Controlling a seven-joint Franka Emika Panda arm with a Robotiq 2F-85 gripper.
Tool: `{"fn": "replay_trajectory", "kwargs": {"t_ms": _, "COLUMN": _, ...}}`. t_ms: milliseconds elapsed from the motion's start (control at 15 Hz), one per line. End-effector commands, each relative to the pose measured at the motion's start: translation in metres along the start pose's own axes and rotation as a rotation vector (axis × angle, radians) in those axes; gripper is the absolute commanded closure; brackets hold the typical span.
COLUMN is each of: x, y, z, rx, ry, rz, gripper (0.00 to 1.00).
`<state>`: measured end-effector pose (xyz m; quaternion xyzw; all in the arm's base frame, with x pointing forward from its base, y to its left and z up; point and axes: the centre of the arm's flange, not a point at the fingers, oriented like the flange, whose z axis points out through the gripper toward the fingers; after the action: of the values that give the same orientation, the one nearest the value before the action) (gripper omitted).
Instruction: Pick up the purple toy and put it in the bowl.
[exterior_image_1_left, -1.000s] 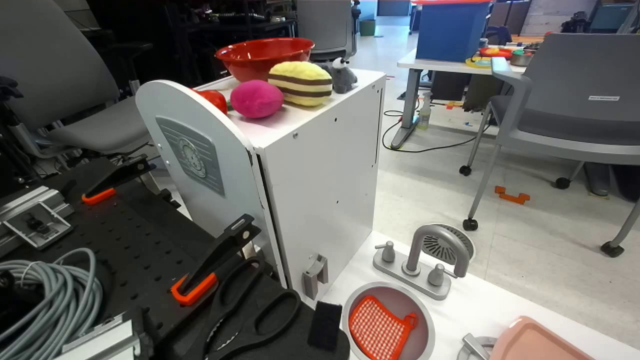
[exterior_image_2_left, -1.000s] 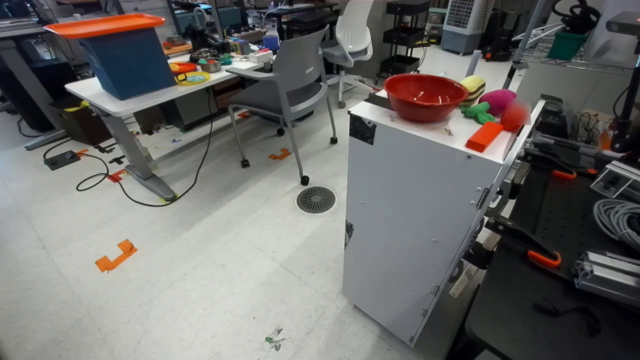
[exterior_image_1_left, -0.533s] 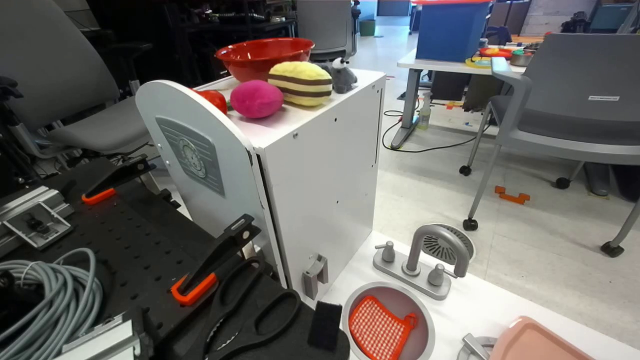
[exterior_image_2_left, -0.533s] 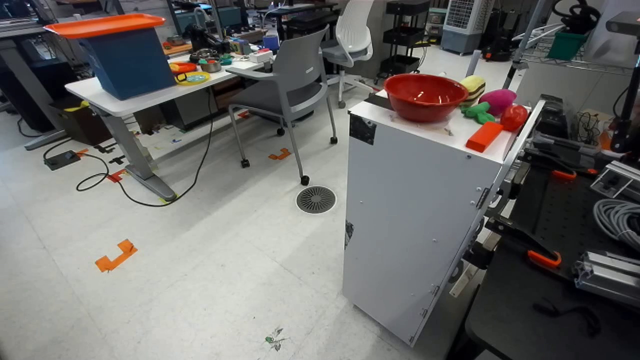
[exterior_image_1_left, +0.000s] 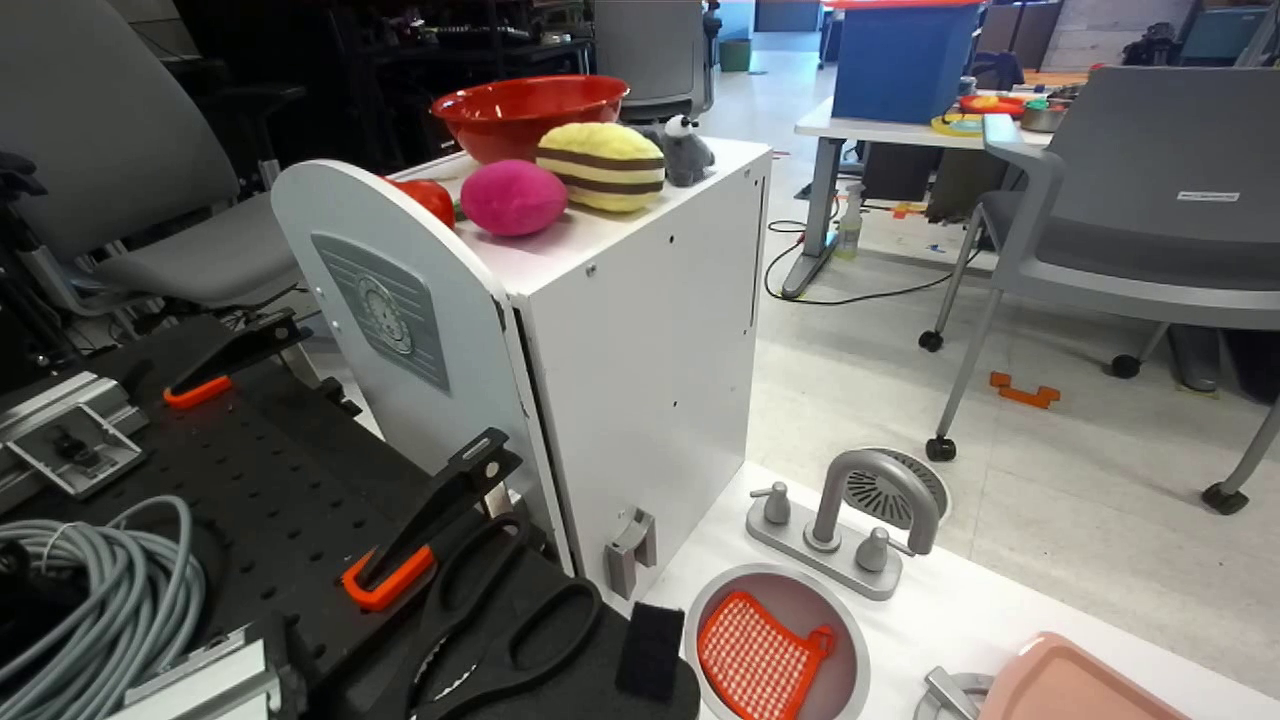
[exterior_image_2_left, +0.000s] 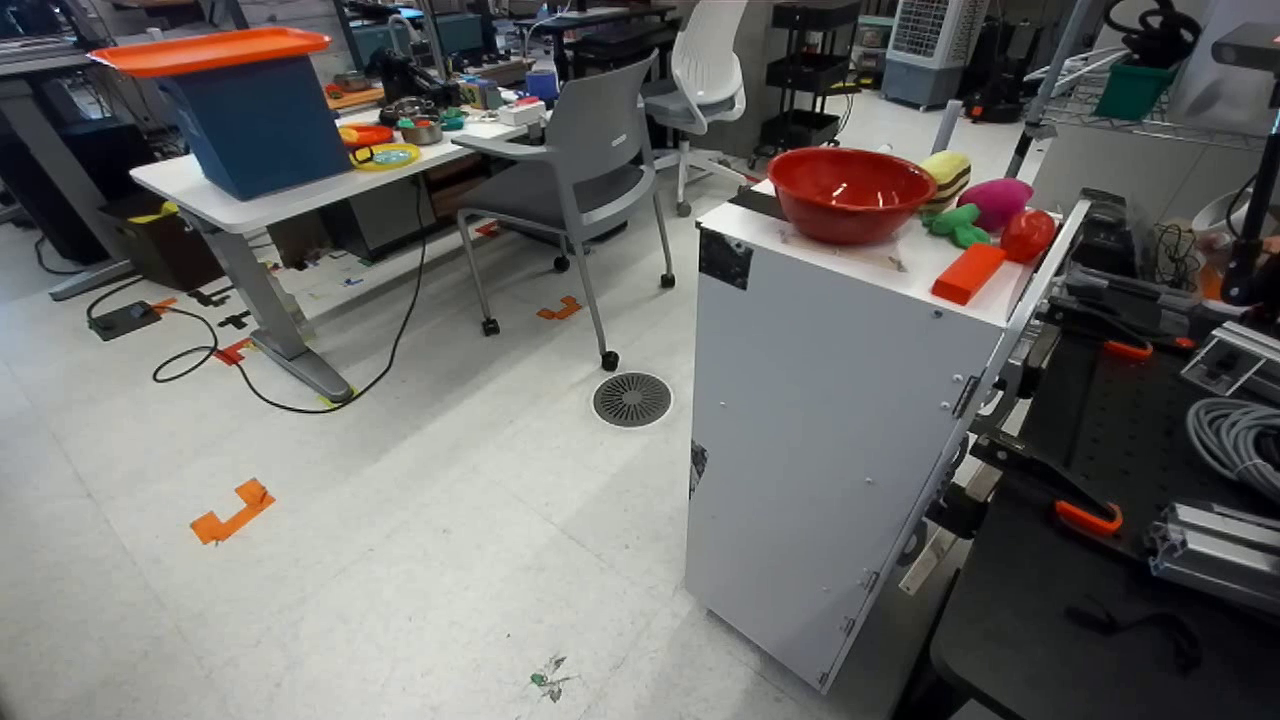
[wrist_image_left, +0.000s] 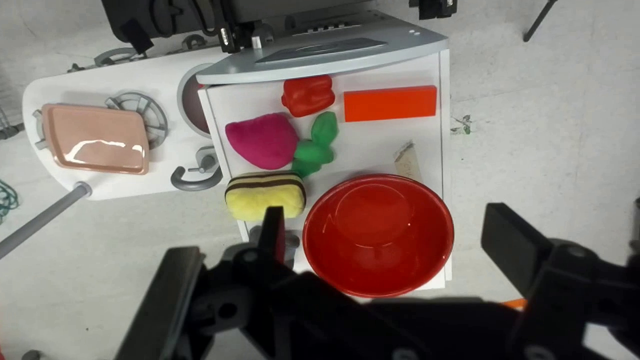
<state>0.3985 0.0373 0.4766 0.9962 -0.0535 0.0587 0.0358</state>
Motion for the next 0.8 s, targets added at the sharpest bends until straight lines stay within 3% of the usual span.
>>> {"fn": "replay_trajectory", "kwargs": {"t_ms": 0, "x": -0.002, "y": 0.032, "z": 0.023, "rx": 0.104, "ry": -0.014, "rz": 0.073, "gripper": 0.0}}
{"fn": "replay_trajectory", "kwargs": {"t_ms": 400, "x": -0.003, "y": 0.055, "z": 0.033, "rx": 0.143, "ry": -0.071, "rz": 0.204, "gripper": 0.0}}
{"fn": "replay_trajectory", "kwargs": {"t_ms": 733, "x": -0.005, "y": 0.052, "z": 0.034, "rx": 0.121, "ry": -0.068, "rz": 0.178, "gripper": 0.0}}
